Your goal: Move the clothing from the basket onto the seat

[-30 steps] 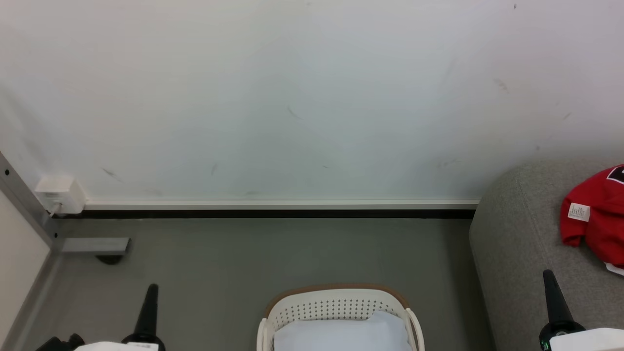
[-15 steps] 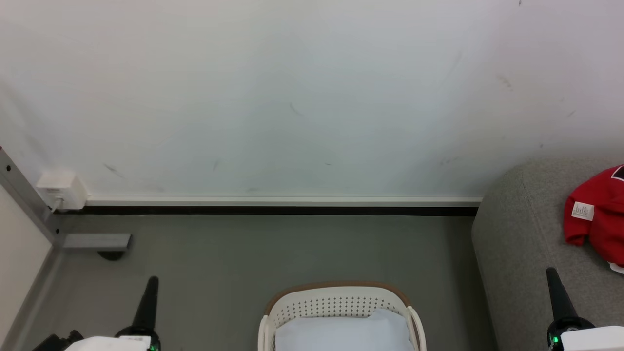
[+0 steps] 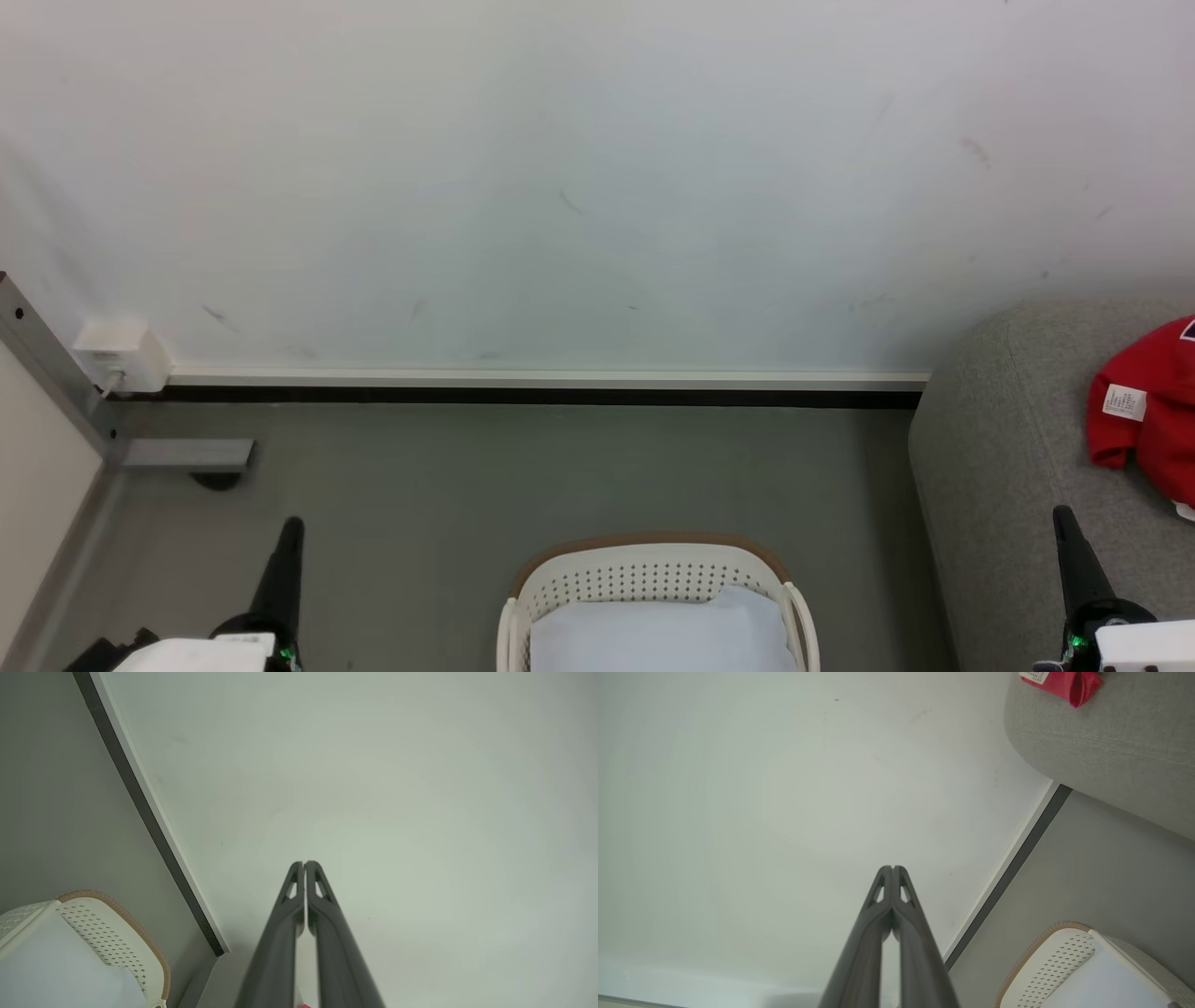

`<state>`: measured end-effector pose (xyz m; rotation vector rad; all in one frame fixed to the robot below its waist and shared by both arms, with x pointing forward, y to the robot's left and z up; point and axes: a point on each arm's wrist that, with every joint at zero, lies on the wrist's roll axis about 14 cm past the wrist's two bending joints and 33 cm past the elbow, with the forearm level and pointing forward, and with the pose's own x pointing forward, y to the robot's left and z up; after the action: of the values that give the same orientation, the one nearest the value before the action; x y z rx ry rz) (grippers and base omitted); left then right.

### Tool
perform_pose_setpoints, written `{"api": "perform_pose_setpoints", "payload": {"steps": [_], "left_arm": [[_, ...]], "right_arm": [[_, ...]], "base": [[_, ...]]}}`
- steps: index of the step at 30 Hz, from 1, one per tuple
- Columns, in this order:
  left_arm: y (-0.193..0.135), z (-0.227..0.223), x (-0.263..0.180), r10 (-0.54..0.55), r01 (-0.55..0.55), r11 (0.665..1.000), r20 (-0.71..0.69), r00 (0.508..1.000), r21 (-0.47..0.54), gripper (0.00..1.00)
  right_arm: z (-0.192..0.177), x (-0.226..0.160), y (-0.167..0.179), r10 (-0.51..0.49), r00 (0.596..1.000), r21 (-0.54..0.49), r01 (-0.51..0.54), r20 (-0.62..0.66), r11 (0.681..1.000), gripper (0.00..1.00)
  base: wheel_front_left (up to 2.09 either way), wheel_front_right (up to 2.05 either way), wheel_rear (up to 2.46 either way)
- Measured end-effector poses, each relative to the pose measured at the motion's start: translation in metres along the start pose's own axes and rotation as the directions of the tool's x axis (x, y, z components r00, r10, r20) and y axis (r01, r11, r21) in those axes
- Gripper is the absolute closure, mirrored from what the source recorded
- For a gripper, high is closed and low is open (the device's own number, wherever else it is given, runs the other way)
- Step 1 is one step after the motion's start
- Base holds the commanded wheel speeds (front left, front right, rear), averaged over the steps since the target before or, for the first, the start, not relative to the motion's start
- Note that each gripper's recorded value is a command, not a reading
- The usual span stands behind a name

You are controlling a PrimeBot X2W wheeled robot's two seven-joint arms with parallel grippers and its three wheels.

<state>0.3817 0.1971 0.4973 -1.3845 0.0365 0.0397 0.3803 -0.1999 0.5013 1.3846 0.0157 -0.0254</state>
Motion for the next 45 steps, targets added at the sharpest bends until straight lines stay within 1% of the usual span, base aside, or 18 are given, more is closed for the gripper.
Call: {"api": "perform_pose_setpoints", "payload": {"steps": [14,28,45], "left_arm": [[-0.0042,0.0015,0.0035,-0.022,0.021,0.995,-0.003,1.000,-0.101,1.00],[-0.0068,0.0036,0.0058,-0.040,0.039,0.982,0.000,0.999,-0.182,1.00],[-0.0070,0.0037,0.0059,-0.040,0.039,0.982,0.000,0.999,-0.183,1.00]], "right_arm": [[0.0006,0.0040,0.0018,0.009,1.000,0.093,-0.009,-0.004,0.996,1.00],[0.0004,0.0067,0.0020,0.016,1.000,0.185,-0.014,-0.006,0.983,1.00],[0.0004,0.0068,0.0023,0.017,1.000,0.189,-0.015,-0.006,0.982,1.00]], "base": [[0.00,0.00,0.00],[0.00,0.00,0.00],[0.00,0.00,0.00]]}}
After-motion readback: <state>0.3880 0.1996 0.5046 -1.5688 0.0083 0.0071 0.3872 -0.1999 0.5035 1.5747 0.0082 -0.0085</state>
